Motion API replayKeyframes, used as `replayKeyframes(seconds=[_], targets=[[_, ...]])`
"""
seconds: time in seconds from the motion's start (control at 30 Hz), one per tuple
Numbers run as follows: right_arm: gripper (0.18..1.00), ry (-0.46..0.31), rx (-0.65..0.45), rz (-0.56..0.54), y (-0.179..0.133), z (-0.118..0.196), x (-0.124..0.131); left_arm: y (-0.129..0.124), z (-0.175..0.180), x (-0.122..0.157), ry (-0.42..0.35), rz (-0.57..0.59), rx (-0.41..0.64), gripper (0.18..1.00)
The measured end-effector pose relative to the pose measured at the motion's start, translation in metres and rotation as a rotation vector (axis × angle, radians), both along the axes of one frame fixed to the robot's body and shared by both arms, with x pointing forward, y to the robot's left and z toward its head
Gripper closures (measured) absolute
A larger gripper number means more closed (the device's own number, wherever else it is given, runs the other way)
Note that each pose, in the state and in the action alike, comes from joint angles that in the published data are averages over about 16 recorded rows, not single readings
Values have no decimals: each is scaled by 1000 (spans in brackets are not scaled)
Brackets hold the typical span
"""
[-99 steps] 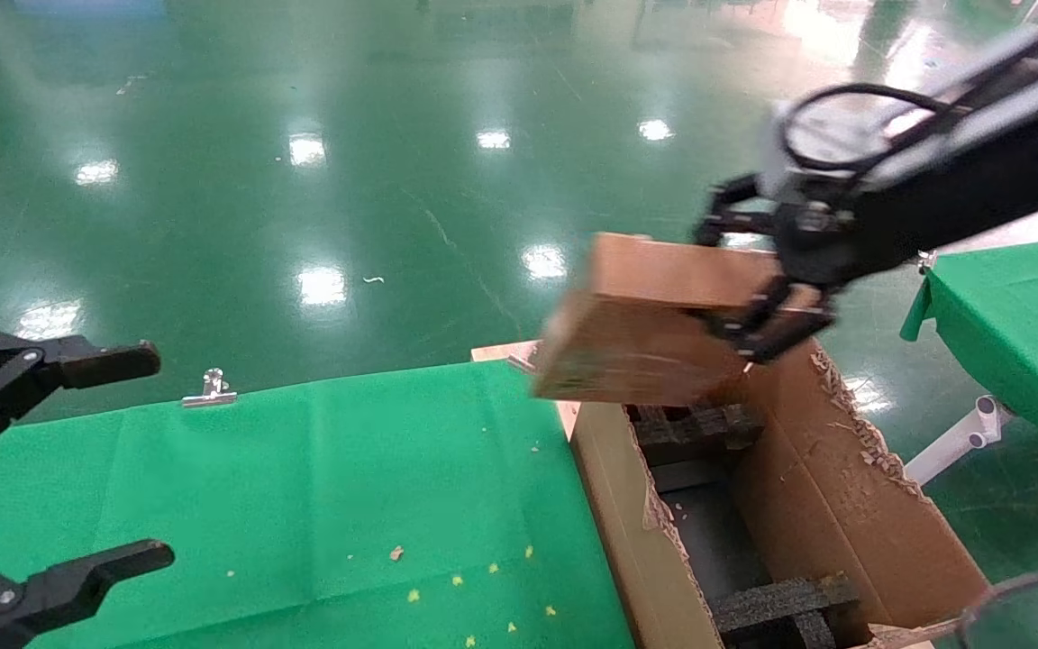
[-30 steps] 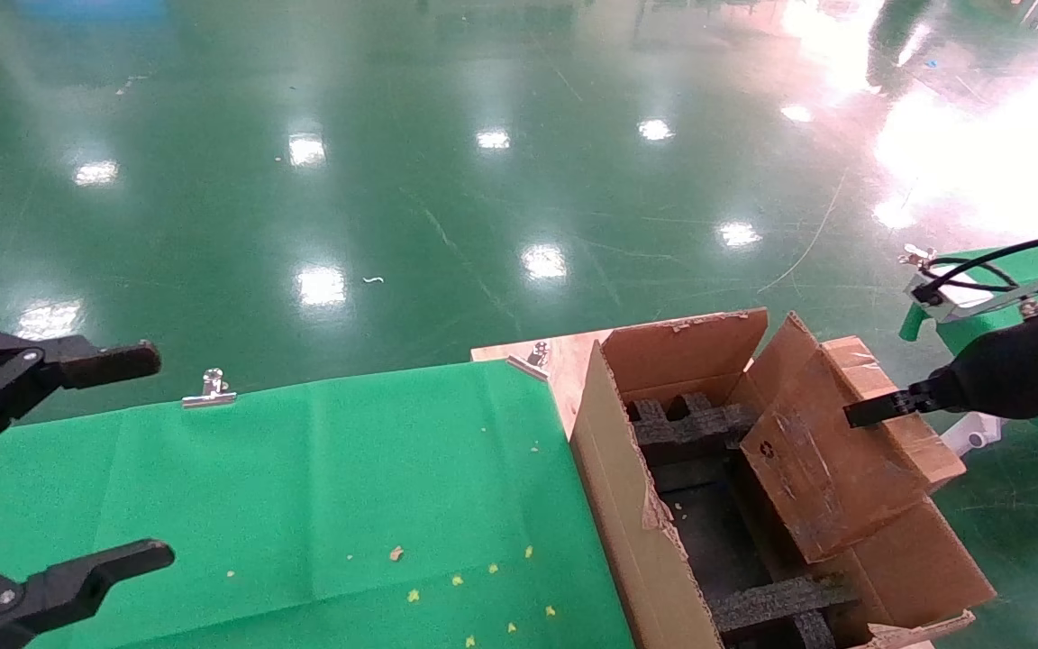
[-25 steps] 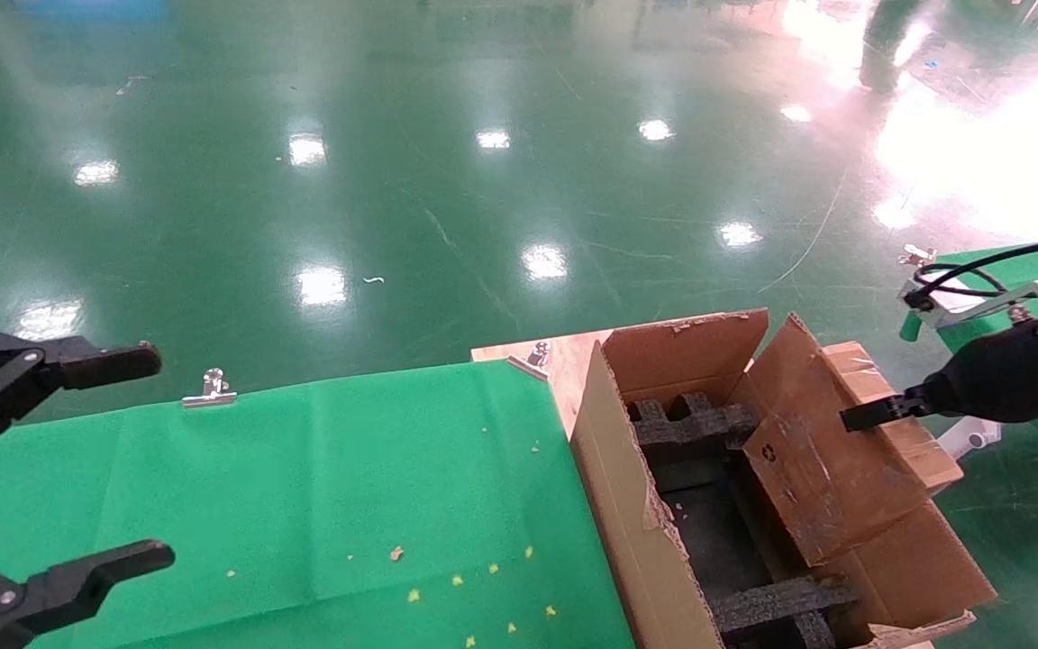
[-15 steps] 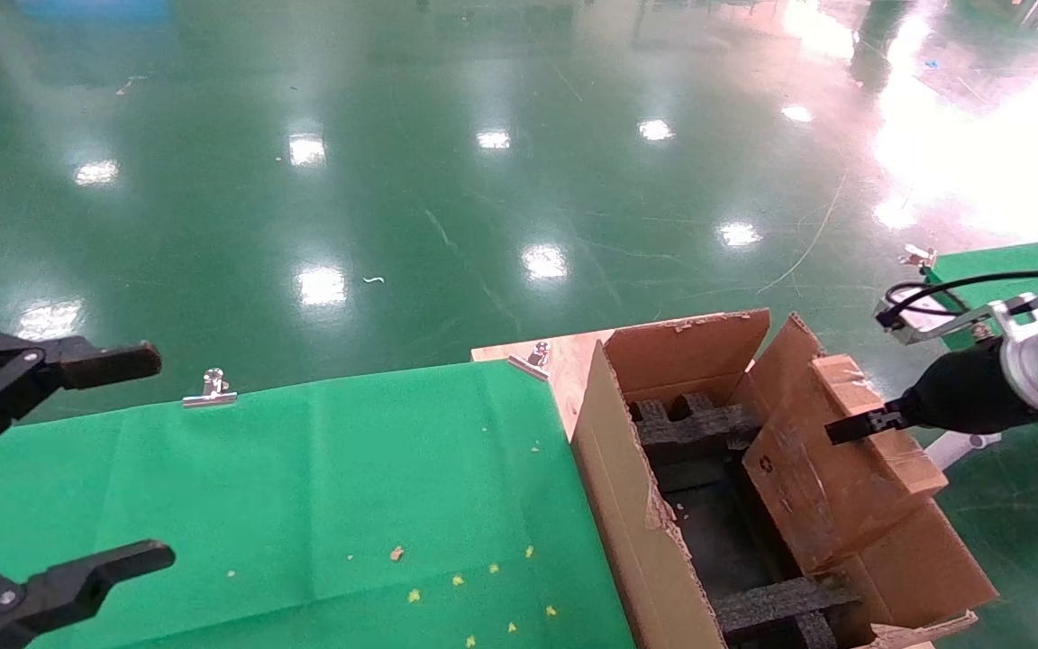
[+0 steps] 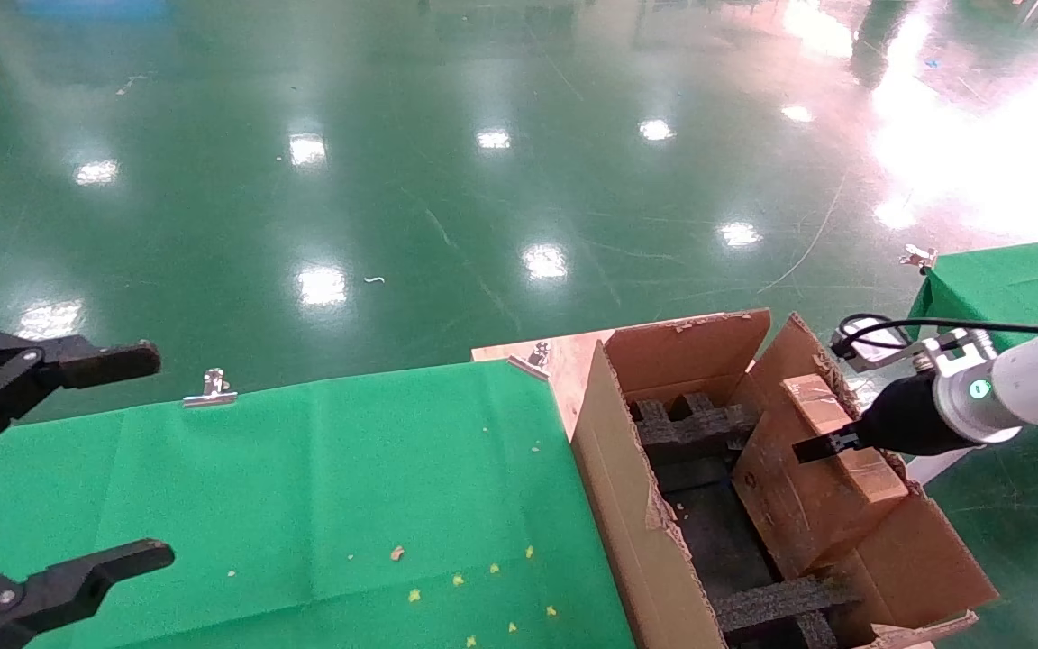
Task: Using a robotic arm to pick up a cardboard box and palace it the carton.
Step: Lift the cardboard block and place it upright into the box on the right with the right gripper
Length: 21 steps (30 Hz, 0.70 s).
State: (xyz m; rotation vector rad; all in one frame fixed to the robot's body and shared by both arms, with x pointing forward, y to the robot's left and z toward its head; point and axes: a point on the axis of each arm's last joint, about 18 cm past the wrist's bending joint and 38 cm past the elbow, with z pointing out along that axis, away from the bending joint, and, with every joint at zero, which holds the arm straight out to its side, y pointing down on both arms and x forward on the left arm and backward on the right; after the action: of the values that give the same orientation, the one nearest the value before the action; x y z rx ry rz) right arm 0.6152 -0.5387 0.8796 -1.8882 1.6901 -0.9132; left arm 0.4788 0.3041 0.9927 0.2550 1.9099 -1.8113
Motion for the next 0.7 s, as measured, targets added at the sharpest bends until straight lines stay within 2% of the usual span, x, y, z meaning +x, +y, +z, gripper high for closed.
replayKeyframes(seconds=[0.7], targets=[[881,45,15,21,11,-46,13,0,0,0,0,0,0,184]])
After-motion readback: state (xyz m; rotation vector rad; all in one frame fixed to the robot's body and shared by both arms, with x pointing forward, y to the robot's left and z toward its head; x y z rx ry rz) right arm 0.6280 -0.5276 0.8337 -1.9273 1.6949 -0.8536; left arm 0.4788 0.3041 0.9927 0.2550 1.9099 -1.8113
